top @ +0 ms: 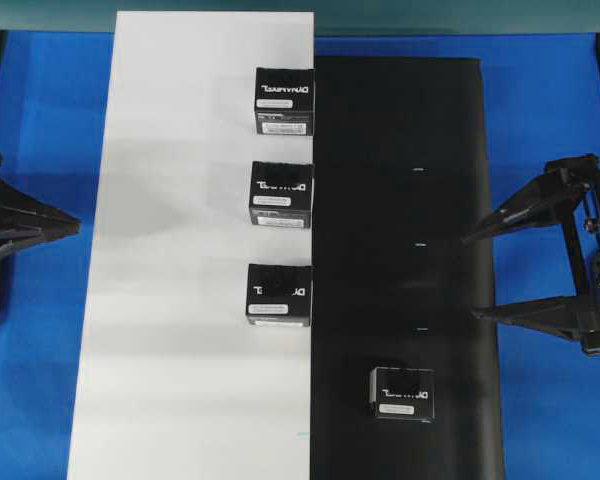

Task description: Place the box from the black base onto the white base.

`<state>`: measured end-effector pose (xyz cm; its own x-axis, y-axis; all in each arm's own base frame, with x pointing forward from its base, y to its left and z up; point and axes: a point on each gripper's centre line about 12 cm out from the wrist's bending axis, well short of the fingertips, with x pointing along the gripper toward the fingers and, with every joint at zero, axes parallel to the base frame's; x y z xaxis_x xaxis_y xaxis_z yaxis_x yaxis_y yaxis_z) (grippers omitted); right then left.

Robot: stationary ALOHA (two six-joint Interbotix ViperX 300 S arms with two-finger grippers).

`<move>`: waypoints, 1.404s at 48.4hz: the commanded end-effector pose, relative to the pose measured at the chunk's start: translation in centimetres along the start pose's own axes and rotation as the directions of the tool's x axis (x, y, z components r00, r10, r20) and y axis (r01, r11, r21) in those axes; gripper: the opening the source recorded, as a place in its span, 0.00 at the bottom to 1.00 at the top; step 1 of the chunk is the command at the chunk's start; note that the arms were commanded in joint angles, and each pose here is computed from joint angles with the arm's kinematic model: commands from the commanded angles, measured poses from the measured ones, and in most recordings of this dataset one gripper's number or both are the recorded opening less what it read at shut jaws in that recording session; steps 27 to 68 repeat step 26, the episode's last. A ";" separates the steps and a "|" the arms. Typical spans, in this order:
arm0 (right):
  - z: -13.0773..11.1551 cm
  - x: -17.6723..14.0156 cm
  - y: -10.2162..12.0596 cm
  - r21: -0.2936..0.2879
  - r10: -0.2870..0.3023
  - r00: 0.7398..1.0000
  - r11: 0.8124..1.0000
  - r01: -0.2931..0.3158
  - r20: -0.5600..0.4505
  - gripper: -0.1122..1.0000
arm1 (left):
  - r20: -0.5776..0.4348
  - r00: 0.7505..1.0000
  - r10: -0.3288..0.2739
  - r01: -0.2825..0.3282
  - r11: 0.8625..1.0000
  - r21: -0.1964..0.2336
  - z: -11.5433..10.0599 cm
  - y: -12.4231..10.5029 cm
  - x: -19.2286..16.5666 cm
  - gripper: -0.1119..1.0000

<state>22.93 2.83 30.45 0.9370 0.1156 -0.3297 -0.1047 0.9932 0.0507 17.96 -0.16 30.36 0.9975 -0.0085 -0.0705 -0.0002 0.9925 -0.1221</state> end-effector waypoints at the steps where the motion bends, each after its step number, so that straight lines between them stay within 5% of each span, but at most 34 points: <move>1: 0.4 0.1 0.0 0.000 0.001 1.000 1.000 -0.001 0.017 0.97 | 0.008 1.000 0.005 -0.005 1.000 0.006 0.3 0.1 0.1 0.07; 14: 0.3 -0.1 0.1 -0.003 0.006 1.000 1.000 -0.006 0.024 0.97 | 0.019 1.000 0.018 -0.018 1.000 0.002 0.5 0.3 0.0 0.07; 26: 1.4 -0.5 1.1 -0.032 0.053 0.988 0.998 -0.049 0.145 0.97 | 0.051 0.999 0.014 -0.014 1.000 0.011 1.2 0.2 -0.6 0.07; 68: 1.4 -0.5 1.1 -0.032 0.053 0.988 0.998 -0.049 0.145 0.97 | 0.051 0.999 0.014 -0.014 1.000 0.011 1.2 0.2 -0.6 0.07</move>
